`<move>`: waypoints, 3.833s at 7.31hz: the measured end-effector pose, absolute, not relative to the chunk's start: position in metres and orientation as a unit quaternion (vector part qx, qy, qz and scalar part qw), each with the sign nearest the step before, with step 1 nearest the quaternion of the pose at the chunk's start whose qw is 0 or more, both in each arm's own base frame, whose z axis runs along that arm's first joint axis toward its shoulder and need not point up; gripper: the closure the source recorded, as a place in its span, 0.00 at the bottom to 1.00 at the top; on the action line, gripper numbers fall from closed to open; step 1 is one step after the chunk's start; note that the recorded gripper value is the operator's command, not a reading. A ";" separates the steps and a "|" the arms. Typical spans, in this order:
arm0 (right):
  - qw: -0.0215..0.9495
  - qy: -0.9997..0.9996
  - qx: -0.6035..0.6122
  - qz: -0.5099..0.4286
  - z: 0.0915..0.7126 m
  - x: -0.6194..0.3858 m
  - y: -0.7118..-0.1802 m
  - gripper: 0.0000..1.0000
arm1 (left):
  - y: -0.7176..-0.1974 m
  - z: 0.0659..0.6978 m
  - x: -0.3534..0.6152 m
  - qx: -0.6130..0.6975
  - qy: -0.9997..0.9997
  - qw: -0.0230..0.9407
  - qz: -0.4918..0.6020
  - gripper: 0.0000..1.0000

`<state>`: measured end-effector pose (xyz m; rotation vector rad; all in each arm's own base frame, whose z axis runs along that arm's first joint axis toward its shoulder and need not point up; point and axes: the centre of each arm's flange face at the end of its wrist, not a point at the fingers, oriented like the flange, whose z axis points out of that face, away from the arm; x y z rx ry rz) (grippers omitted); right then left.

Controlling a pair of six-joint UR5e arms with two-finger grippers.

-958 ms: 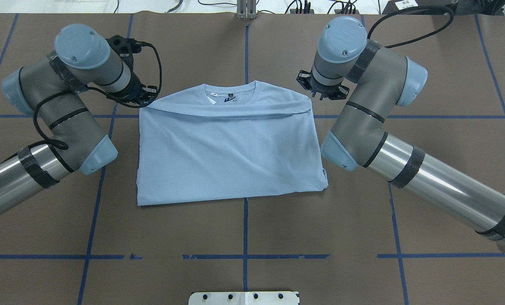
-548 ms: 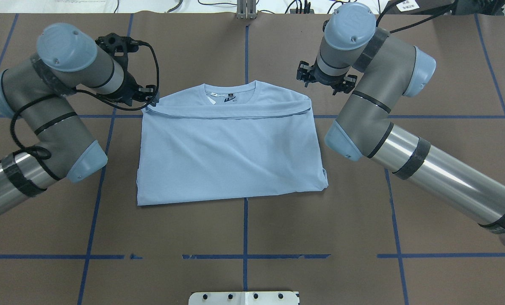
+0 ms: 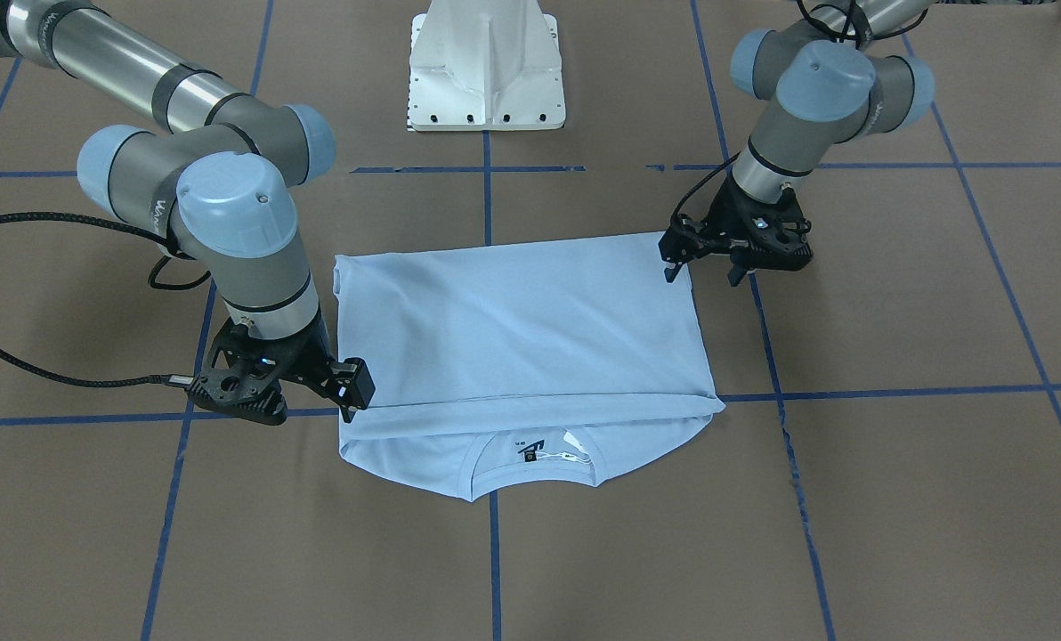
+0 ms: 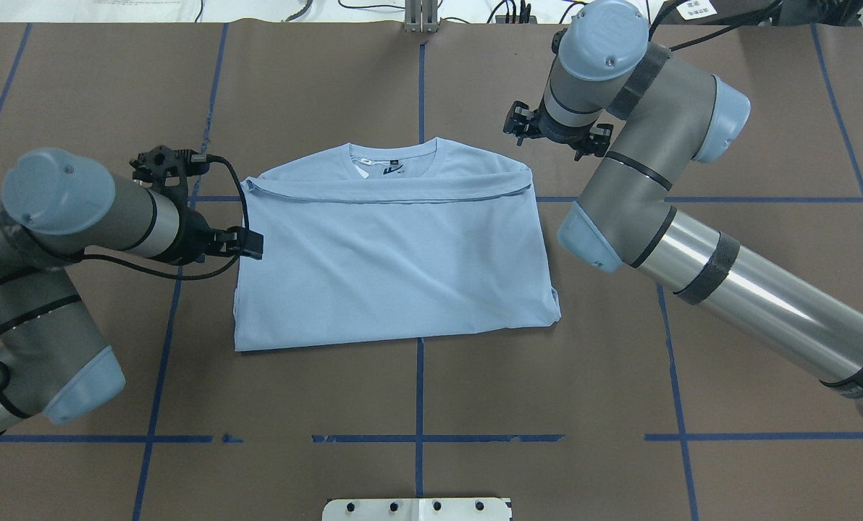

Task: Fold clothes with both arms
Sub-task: 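Move the left gripper to the folded shirt's side edge and grasp, then drag the folded shirt with the left gripper, rotating it, then lower the right gripper onto the shirt's collar corner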

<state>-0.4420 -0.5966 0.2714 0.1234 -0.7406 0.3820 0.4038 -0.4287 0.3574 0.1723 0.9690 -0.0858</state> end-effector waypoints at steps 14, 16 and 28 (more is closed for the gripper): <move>0.912 -0.362 0.060 0.184 0.270 -0.443 -0.595 0.00 | -0.345 0.402 0.443 0.040 0.461 0.887 -0.018 1.00; 0.912 -0.362 0.060 0.184 0.269 -0.443 -0.595 0.00 | -0.364 0.414 0.419 0.066 0.447 0.892 -0.002 1.00; 0.903 -0.384 0.064 0.180 0.240 -0.457 -0.574 0.01 | -0.732 0.466 0.318 0.259 0.309 0.914 0.030 0.00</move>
